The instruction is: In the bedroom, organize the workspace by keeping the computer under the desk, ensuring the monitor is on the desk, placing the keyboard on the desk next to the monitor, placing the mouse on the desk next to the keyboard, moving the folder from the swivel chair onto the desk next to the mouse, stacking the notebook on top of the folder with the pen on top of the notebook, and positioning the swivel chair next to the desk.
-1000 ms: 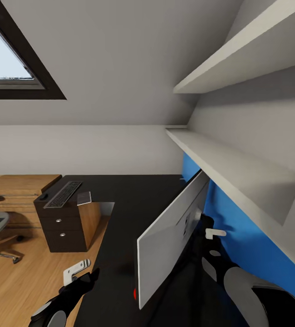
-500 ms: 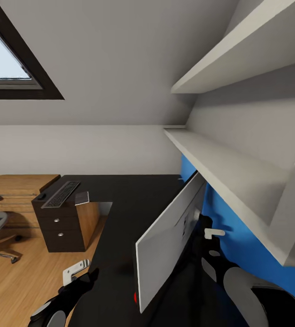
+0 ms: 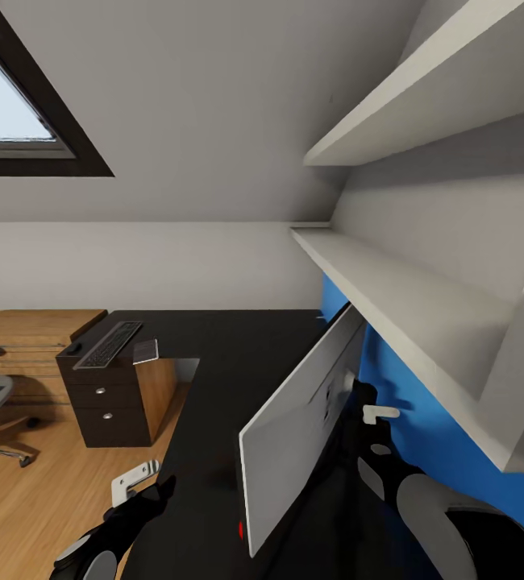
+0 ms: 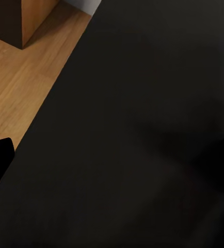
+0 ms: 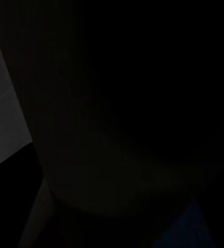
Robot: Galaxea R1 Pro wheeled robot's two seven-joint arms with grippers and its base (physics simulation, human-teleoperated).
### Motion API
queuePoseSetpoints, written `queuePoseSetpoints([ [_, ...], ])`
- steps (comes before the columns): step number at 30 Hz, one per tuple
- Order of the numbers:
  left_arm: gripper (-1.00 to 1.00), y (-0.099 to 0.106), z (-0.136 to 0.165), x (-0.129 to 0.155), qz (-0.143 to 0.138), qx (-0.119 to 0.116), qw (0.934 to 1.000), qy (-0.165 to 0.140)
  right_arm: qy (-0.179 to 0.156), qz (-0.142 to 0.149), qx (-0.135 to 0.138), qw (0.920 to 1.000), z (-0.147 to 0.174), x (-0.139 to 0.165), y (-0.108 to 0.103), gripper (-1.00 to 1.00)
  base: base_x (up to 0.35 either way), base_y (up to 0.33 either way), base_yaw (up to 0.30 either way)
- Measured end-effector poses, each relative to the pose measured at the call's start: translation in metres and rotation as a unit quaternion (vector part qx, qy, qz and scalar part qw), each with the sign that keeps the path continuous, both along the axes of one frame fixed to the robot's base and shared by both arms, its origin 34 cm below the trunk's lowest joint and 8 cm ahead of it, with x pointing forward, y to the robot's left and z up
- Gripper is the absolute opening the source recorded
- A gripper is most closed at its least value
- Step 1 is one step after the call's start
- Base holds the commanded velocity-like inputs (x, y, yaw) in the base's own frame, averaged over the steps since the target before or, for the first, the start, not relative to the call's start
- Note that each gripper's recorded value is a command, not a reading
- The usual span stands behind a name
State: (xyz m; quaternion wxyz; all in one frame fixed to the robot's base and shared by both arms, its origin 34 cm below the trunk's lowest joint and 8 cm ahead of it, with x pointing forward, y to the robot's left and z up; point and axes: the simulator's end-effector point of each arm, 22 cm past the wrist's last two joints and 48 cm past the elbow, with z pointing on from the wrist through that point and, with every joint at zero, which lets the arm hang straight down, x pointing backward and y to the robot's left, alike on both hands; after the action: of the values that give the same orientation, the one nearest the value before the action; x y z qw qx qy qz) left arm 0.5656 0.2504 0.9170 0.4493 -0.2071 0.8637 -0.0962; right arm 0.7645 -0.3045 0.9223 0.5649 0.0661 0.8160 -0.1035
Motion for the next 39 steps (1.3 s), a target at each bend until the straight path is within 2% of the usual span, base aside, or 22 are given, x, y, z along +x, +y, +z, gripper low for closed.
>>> queuePoseSetpoints([
  [8,1.0,0.0001,0.0002,0.0,0.0,0.0,1.0,0.0,-0.003,-0.014,0.006,0.9999,0.0012,-0.0007,-0.0051,-1.0,0.0,0.084,0.0],
  [20,1.0,-0.0001,0.0001,-0.0001,0.0,0.001,1.0,0.0,-0.002,-0.015,0.007,0.9999,0.0007,-0.001,-0.0053,-1.0,0.0,0.004,0.0],
  [21,1.0,-0.0001,0.0001,-0.0001,0.0,0.001,1.0,0.0,-0.002,-0.015,0.007,0.9999,0.0007,-0.001,-0.0053,1.0,0.0,0.0,0.0],
  [39,1.0,0.0,0.0003,-0.0001,0.0,0.0,1.0,0.0,-0.005,-0.018,0.009,0.9998,0.0024,-0.0006,-0.0066,1.0,0.0,0.0,0.0],
])
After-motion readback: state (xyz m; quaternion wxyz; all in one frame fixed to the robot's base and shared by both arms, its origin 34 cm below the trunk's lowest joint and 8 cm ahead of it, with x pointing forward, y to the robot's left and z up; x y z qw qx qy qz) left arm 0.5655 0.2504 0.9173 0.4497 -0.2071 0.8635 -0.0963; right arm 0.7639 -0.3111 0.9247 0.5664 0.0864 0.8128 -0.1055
